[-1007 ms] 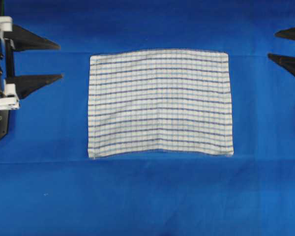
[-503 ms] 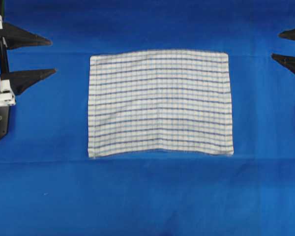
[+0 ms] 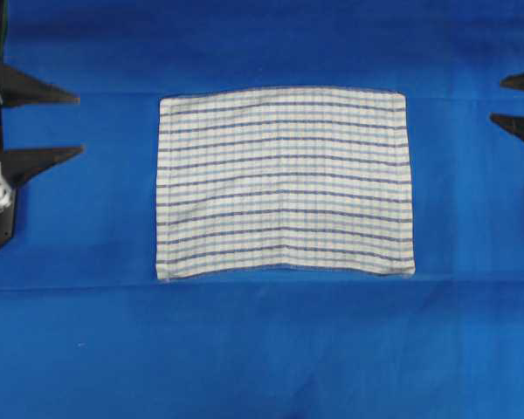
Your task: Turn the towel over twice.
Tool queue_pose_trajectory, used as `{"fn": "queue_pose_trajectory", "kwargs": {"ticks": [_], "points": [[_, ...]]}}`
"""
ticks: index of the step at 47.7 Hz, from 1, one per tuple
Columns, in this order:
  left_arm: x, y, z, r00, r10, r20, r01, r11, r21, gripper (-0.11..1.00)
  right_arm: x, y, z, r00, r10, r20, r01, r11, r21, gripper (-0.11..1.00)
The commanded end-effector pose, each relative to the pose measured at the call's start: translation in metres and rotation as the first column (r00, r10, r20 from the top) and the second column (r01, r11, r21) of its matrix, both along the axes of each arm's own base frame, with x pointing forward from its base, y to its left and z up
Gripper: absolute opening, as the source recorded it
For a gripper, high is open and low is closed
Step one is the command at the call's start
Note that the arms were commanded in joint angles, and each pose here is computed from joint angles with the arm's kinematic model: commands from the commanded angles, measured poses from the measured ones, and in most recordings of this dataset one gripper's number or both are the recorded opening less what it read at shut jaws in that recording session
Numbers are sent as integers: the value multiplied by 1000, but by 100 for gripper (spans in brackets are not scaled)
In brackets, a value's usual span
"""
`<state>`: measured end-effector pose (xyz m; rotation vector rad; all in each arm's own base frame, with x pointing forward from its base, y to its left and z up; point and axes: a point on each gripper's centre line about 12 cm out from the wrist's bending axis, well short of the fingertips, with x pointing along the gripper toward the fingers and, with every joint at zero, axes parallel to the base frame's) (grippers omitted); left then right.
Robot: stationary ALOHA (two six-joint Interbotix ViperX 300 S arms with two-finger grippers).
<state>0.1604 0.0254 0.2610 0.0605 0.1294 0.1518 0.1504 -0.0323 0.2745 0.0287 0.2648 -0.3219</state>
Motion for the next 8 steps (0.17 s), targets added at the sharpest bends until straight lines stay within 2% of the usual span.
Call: {"fn": "queue_pose_trajectory", "kwargs": {"ticks": [1, 8], "points": [[-4, -5, -2, 1000, -27, 16, 27, 1000, -1, 68, -3, 4, -4, 999, 34, 29, -34, 999, 11, 58], [-14, -12, -18, 998, -64, 18, 64, 998, -6, 68, -10, 6, -22, 998, 53, 37, -54, 998, 33, 58]]}}
